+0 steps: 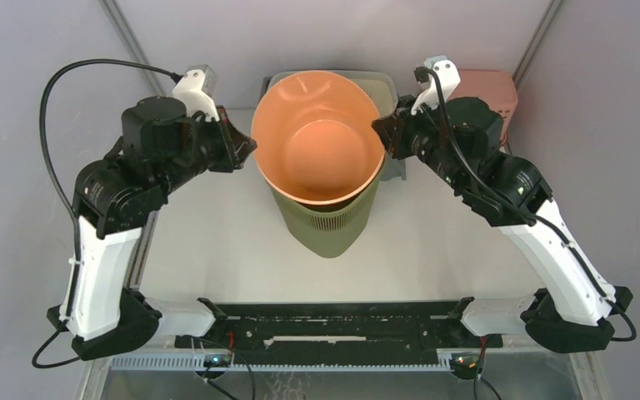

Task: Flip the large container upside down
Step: Pick up the container from the container, then place the container at the center of the board.

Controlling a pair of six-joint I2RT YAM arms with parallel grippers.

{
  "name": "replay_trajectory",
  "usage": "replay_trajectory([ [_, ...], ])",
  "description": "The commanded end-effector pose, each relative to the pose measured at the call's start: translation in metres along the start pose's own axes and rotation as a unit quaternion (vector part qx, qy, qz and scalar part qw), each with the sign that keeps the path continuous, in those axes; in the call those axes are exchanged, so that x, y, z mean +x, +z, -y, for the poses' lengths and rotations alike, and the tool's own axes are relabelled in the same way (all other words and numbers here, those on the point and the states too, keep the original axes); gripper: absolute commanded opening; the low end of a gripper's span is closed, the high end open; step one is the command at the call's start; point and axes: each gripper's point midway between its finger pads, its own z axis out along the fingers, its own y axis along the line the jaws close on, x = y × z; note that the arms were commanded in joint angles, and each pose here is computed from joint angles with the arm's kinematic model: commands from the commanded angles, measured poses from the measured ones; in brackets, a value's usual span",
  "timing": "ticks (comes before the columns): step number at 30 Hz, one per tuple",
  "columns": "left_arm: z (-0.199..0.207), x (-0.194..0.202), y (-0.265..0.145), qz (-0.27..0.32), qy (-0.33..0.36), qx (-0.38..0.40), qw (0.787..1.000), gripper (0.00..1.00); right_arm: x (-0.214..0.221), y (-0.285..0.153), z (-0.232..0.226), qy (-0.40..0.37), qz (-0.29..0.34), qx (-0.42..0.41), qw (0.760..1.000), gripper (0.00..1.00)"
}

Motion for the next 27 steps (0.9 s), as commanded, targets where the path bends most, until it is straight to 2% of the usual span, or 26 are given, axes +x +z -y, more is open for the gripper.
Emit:
replay_trajectory([
  [1,0.025,-0.056,-0.021,0.11,0.003,0.065,0.992,0.0,-0.062,-0.047,-0.052,-0.02,0.108,-0.122,0.986,0.0],
  [10,0.039,-0.075,-0.044,0.156,0.008,0.11,0.982,0.0,-0.08,-0.073,-0.068,-0.053,0.151,-0.124,0.979,0.0],
  [19,0.06,-0.084,-0.037,0.16,0.02,0.148,0.976,0.0,-0.092,-0.098,-0.074,-0.084,0.182,-0.09,0.976,0.0],
  [27,0.087,-0.084,-0.012,0.143,0.034,0.178,0.973,0.0,-0.095,-0.105,-0.064,-0.122,0.18,0.017,0.976,0.0],
])
